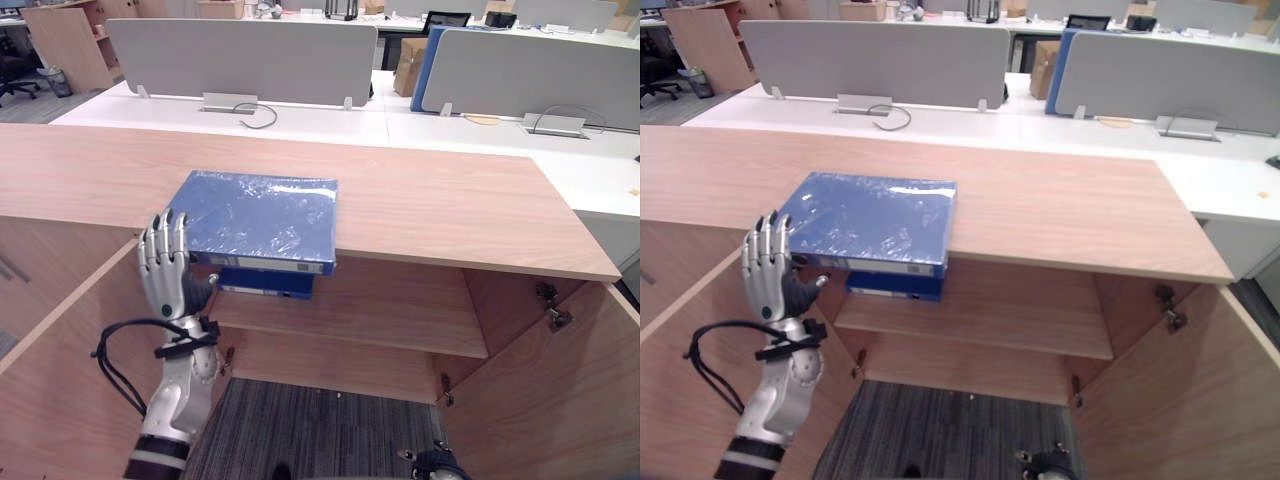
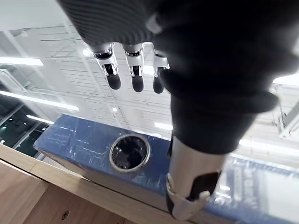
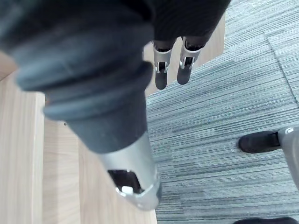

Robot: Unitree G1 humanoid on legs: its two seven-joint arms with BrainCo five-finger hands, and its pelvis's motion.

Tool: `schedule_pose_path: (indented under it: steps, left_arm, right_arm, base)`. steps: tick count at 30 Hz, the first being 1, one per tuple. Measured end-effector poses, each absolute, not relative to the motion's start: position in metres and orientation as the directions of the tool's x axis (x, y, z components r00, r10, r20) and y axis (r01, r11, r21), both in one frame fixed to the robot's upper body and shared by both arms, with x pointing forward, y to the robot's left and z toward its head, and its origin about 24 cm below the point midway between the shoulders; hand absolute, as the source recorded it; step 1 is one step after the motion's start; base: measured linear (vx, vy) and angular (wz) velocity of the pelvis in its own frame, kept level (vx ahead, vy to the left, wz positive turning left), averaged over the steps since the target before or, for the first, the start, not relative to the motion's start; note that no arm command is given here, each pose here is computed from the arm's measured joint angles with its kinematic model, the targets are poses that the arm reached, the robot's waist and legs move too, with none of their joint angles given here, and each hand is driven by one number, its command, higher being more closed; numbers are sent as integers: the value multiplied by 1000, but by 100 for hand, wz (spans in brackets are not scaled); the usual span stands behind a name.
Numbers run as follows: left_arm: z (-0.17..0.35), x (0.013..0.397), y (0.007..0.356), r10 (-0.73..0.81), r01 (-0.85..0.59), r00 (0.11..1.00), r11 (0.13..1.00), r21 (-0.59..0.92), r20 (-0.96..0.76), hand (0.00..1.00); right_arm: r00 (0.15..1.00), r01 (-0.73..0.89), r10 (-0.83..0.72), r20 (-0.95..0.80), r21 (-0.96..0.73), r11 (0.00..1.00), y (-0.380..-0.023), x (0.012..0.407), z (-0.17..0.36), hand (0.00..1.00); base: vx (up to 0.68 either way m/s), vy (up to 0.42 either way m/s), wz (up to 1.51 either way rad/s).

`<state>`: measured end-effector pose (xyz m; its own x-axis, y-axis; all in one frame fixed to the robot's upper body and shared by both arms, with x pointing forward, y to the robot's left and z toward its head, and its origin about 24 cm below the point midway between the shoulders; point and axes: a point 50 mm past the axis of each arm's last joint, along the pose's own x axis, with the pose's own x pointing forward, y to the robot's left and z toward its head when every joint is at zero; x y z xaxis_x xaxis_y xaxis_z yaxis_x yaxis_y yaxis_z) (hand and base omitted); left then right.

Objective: Walk over to the cabinet, pick up the folder, carry it to the office cabinet, place the folder inside the office cabinet, then close the office cabinet door

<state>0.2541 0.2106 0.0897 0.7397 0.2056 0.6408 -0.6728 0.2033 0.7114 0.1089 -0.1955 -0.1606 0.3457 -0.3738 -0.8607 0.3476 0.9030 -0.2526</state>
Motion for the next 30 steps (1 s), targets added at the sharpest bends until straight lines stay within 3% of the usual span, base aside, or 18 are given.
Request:
schedule_pose_path:
  steps: [7, 17, 18, 30]
  left_arm:
    - [100, 270, 232, 103, -618, 786, 67, 784, 610, 0]
    - [100, 280, 238, 49, -558, 829, 10, 830, 557, 0]
    - [99, 280, 239, 48, -541, 840, 5, 841, 541, 100]
    - [107, 297, 236, 25, -541, 841, 8, 841, 541, 100]
  right_arm:
    - [358, 326, -390, -848, -278, 904, -210, 112, -158, 0]
    - [340, 388, -403, -850, -264, 883, -218, 109, -157, 0]
    - [339, 390, -405, -849, -265, 882, -219, 109, -157, 0]
    - [326, 427, -421, -846, -265, 864, -225, 108, -156, 0]
  base:
    - [-49, 10, -7]
    - [-18, 9, -1]
    - [13, -1, -3]
    - [-17, 4, -7]
